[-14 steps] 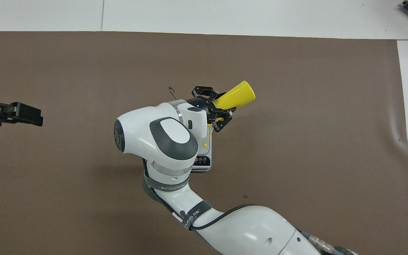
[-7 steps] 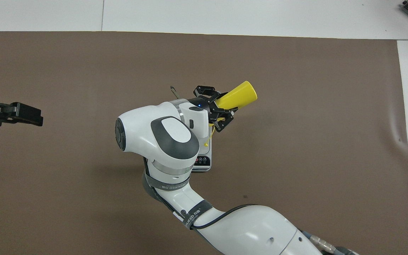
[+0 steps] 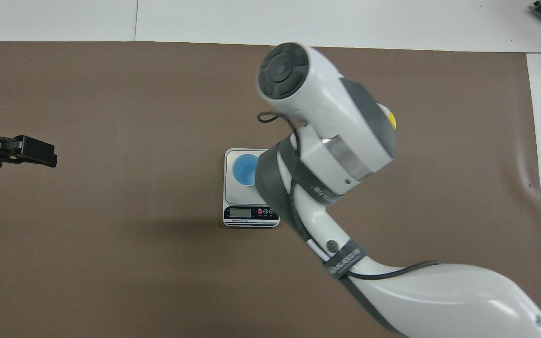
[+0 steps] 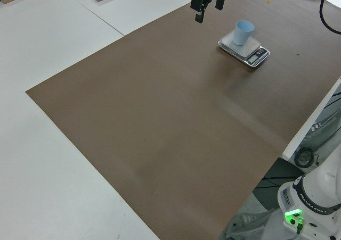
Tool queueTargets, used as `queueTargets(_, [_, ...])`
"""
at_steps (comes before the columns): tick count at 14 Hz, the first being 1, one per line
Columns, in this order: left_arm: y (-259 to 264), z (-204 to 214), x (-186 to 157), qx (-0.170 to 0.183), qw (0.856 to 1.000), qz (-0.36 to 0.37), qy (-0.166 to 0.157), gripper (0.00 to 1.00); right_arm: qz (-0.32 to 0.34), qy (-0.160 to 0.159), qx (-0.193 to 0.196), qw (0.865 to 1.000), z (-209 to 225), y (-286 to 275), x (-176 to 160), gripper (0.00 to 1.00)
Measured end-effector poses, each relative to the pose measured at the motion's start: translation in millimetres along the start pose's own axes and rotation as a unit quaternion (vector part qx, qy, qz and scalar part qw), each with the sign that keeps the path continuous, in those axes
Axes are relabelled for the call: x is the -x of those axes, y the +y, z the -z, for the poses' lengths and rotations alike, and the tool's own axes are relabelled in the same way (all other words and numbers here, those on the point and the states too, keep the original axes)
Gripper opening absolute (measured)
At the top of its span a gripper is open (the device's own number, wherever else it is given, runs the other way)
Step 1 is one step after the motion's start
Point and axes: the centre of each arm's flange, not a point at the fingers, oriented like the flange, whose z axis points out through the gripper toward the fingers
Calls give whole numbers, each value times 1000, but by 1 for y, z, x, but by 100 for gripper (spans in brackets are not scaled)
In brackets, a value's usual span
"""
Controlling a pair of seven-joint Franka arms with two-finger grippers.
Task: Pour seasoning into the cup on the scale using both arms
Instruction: 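Turn the yellow bottle upright and move it away from the scale, then lower the yellow bottle onto the table and open the right gripper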
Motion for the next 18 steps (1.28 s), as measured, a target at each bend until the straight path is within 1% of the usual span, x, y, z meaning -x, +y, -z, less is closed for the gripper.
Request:
queueTargets(1, [0,0,0,0,1000,0,0,100,-18,-40,7,999,0,-3,-31,52])
queueTargets(2, [0,0,0,0,1000,0,0,100,-32,-74,15,997,-4,-5,-55,52])
queueTargets(5, [0,0,0,0,1000,0,0,100,-63,-174,35,982,-28,-10,-105,52])
queueTargets(8, [0,0,0,0,1000,0,0,100,-94,-276,35,956,-61,-6,-159,52])
queueTargets(10, [0,0,0,0,1000,0,0,100,-103,-333,25,937,-87,11,-193,52])
queueTargets(12, [0,0,0,0,1000,0,0,100,-98,-386,16,917,-115,35,-212,52])
queueTargets(13, [0,0,0,0,1000,0,0,100,-98,-403,11,910,-129,47,-217,52])
queueTargets(15, [0,0,0,0,1000,0,0,100,-107,-433,6,895,-151,66,-217,52])
queueTargets(18, [0,0,0,0,1000,0,0,100,-103,-487,-3,867,-187,90,-212,52])
